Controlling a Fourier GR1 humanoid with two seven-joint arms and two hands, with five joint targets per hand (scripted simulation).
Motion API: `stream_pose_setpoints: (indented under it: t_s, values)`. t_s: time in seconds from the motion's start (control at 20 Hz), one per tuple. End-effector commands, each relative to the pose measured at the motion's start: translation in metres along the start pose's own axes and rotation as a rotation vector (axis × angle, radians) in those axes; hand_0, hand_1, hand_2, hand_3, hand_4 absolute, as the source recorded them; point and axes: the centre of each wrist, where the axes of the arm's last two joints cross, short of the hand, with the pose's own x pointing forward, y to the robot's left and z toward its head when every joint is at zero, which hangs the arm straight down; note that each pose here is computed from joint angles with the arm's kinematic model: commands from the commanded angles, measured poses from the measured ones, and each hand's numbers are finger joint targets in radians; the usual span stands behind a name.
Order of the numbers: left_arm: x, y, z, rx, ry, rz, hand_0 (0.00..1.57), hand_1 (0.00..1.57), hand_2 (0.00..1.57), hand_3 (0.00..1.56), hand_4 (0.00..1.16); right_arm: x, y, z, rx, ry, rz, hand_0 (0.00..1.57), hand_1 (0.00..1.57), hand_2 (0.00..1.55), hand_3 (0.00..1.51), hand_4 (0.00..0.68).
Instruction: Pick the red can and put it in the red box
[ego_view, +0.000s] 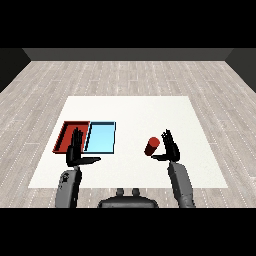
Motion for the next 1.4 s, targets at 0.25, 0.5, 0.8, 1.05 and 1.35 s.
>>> stream_pose_setpoints:
  t_s: [0.25,0.5,0.8,1.05,1.35]
  values:
    - [0.001,0.0,-0.0046,0.02,0.007,0.011,0.0,0.0,0.0,0.0,0.0,-0.008,-0.004,-0.028,-0.022,0.032,-0.05,0.0,0.0,0.0,0.0,0.0]
    - [-0.004,0.001,0.0056,0.007,-0.006,-0.004,0.0,0.0,0.0,0.0,0.0,-0.029,0.001,-0.013,-0.016,0.038,-0.04,0.0,0.0,0.0,0.0,0.0]
    - [0.019,0.018,0.0174,-0.001,-0.018,0.003,0.0,0.0,0.0,0.0,0.0,-0.018,0.009,-0.021,-0.004,0.035,-0.055,0.0,0.0,0.0,0.0,0.0]
    - [0.011,0.005,0.0239,0.032,0.001,-0.004,0.0,0.0,0.0,0.0,0.0,-0.026,0.01,-0.014,-0.008,0.021,-0.081,0.0,0.0,0.0,0.0,0.0]
    - [-0.003,0.008,-0.0011,0.012,-0.004,-0.003,0.0,0.0,0.0,0.0,0.0,-0.033,0.024,-0.02,0.006,0.038,-0.031,0.0,0.0,0.0,0.0,0.0]
